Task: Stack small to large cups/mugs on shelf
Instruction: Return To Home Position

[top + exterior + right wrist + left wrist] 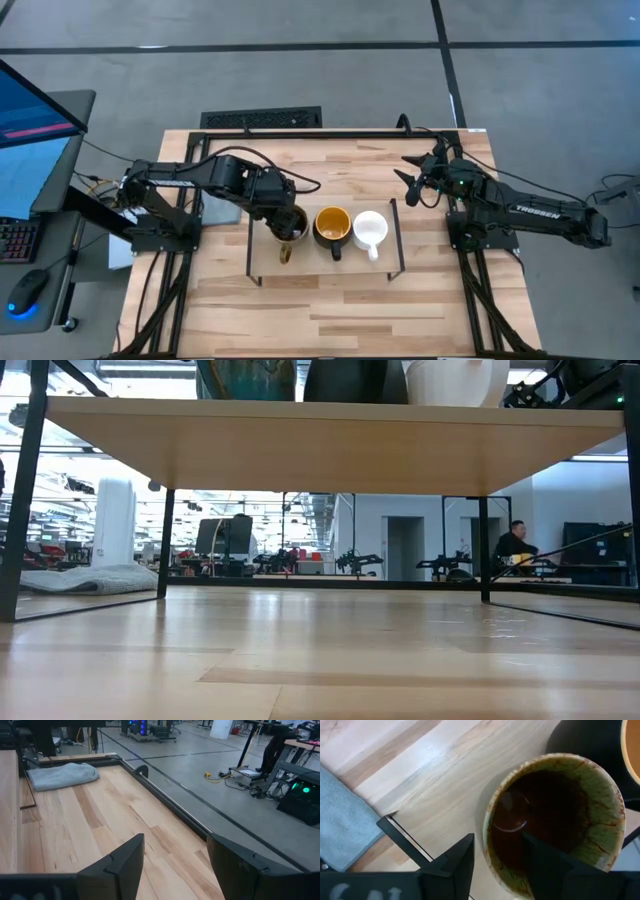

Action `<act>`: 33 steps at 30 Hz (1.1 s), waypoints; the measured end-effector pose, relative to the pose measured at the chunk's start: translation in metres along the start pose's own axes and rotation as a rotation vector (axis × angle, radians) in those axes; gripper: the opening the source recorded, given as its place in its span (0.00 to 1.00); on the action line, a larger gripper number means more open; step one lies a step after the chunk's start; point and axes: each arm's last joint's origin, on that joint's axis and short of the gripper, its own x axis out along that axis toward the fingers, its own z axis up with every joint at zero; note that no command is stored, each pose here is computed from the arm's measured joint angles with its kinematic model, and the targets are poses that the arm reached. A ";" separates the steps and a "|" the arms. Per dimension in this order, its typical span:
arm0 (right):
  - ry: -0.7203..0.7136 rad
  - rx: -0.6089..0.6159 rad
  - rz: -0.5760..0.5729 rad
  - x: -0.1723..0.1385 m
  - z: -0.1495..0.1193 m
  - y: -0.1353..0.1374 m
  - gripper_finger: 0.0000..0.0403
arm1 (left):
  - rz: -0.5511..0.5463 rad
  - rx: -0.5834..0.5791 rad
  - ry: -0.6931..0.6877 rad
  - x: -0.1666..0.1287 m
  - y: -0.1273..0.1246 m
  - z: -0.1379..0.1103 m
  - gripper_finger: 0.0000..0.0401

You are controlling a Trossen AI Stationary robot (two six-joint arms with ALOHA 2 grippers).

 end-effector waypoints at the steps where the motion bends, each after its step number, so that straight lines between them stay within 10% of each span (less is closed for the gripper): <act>1: 0.000 0.000 0.000 0.000 0.000 0.000 0.59 | 0.000 0.008 0.000 0.000 0.000 0.000 0.36; 18: 0.000 0.000 0.003 0.000 0.000 0.000 0.59 | 0.037 0.081 -0.024 -0.014 0.007 0.000 0.36; 27: -0.005 0.028 0.003 0.000 0.000 0.000 0.59 | -0.028 0.172 -0.303 -0.072 0.017 0.008 0.36; 33: -0.057 0.075 -0.001 0.000 0.006 -0.001 0.59 | 0.194 0.250 -0.652 -0.104 0.040 0.008 0.36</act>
